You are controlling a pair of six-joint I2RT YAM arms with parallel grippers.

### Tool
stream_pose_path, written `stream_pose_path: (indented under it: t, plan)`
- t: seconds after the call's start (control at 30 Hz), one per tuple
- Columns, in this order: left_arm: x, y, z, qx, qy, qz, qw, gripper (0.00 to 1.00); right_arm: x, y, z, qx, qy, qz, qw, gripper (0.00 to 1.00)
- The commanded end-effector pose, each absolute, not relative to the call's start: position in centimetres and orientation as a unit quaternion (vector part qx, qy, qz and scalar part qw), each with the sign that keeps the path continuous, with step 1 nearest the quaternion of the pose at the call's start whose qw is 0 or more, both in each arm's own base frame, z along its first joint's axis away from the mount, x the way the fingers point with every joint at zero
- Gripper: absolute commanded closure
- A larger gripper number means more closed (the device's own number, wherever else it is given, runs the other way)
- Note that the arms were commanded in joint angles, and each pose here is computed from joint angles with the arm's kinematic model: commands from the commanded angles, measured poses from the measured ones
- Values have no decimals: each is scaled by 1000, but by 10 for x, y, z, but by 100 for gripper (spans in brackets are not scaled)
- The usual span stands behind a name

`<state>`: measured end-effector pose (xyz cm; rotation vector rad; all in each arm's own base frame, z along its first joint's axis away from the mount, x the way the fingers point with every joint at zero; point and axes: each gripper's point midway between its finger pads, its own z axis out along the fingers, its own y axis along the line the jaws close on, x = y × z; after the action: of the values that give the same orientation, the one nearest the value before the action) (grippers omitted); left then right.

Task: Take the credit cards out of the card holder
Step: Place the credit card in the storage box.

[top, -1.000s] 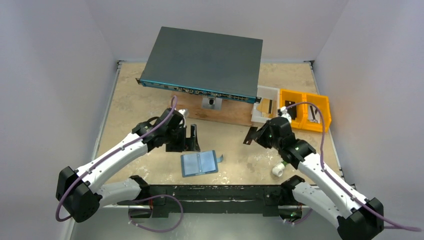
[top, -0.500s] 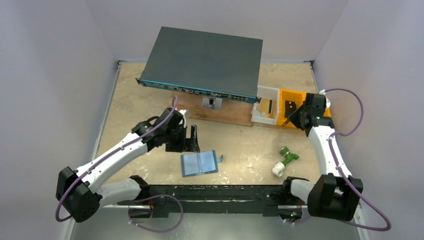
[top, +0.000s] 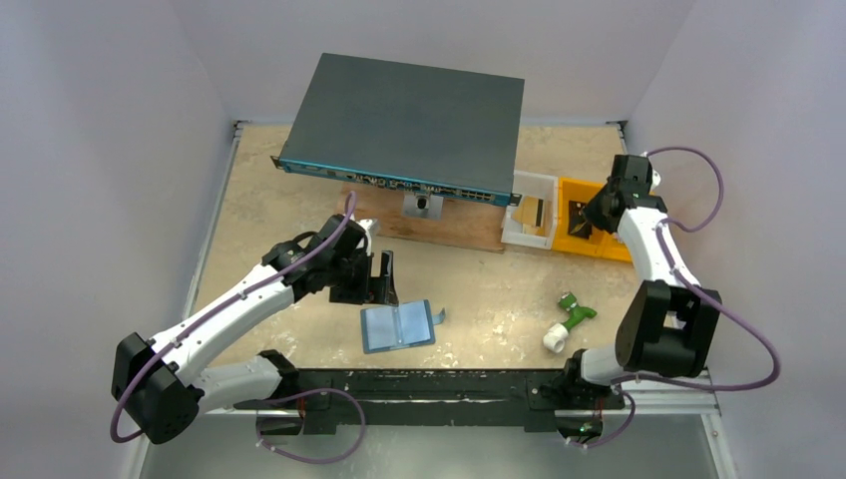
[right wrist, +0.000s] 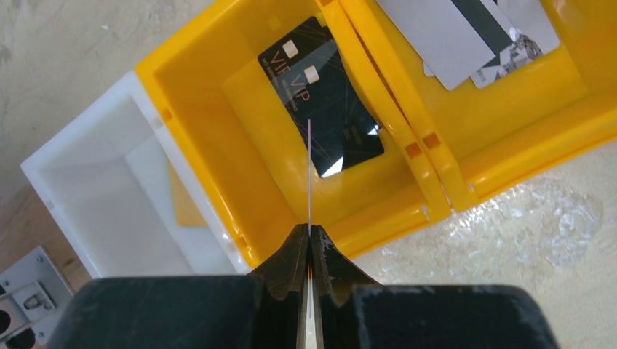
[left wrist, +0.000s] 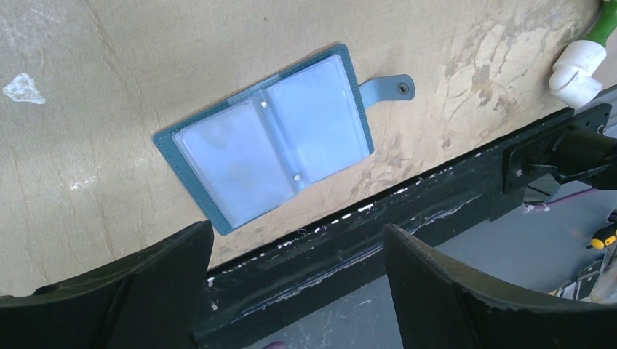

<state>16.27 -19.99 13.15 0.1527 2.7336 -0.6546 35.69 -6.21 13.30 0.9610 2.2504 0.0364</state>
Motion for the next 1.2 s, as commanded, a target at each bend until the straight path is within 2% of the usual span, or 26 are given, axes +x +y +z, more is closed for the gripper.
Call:
stream_pose_path:
  t: [0.0,0.3,0.57,0.77,0.87,1.17]
  plan:
    - [169,-202,147,62,951,-240,182,13,385,-73,151,357,855,5,377,95]
    - [169,-199,146,55,952,-237,185,13,397,-70,136,337,873,10,352,64]
    - [169,-196,144,48,954,-229,186,13,381,-57,170,308,870,38,382,47]
    - [172,-192,140,32,957,-216,192,13,354,-5,179,253,881,102,387,32]
    - [173,-187,135,14,958,-206,197,13,334,30,171,224,887,137,381,29]
    - [172,-177,116,-36,963,-187,192,13,267,128,150,159,883,256,359,30]
